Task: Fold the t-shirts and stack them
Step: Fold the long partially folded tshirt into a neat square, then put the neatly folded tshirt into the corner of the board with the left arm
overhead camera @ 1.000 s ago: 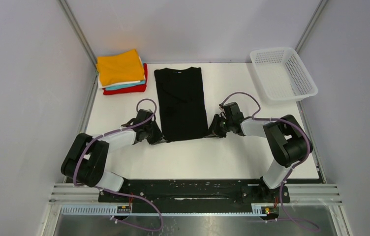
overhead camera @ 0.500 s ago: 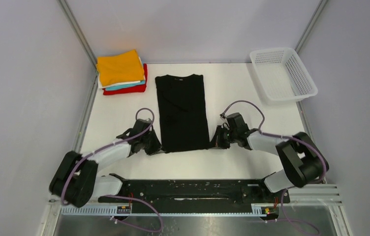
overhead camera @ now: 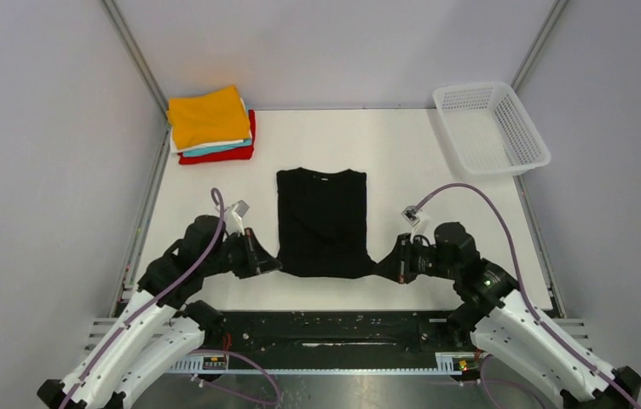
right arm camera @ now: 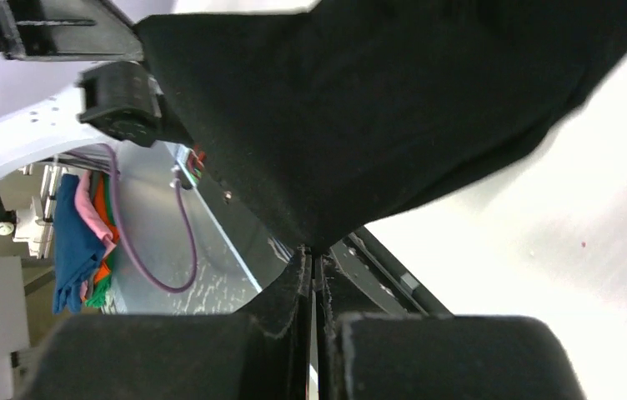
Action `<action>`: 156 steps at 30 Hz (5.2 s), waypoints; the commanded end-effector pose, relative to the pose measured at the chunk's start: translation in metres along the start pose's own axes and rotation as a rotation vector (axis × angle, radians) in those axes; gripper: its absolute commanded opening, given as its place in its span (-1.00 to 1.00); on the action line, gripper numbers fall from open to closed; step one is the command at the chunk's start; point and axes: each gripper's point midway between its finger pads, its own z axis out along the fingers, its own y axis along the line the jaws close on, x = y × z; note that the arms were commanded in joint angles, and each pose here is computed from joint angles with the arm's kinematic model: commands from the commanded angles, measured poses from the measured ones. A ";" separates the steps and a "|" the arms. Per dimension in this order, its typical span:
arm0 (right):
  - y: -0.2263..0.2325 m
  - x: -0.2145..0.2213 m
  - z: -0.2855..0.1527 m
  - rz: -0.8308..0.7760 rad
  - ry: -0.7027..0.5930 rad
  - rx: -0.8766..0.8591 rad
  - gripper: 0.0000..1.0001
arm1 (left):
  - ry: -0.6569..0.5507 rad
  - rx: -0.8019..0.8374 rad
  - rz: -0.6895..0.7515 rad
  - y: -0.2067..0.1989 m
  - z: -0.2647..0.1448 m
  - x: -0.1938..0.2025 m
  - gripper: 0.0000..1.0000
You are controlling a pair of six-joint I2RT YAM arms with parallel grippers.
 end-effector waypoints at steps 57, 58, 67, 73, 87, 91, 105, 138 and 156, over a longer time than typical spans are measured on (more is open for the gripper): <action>-0.156 -0.282 0.122 0.235 -0.142 0.324 0.97 | -0.206 -0.342 -0.114 0.077 0.162 -0.302 0.98; -0.151 -0.284 0.115 0.223 -0.145 0.332 0.99 | -0.221 -0.321 -0.104 0.069 0.156 -0.303 0.98; -0.121 -0.217 0.041 0.212 -0.352 0.356 0.99 | -0.034 -0.198 -0.036 0.076 0.160 -0.209 0.98; -0.098 -0.188 0.006 0.194 -0.477 0.301 0.99 | 0.066 -0.314 -0.026 0.102 0.177 -0.172 0.98; -0.090 -0.175 -0.039 0.168 -0.681 0.340 0.99 | 0.112 -0.651 0.158 0.107 0.205 -0.160 -0.37; -0.095 -0.173 -0.050 0.139 -0.720 0.384 0.99 | 0.065 -0.784 0.221 0.109 0.198 -0.181 -1.00; -0.107 -0.177 -0.067 0.006 -0.753 0.503 0.99 | -0.281 -1.165 0.587 0.077 0.134 -0.364 -1.00; -0.148 -0.170 -0.081 0.028 -0.757 0.731 0.99 | -0.880 -0.997 0.571 0.008 -0.010 -0.548 -1.00; -0.156 -0.168 -0.071 0.055 -0.693 0.749 0.99 | -0.897 -1.073 0.552 0.093 -0.035 -0.588 -1.00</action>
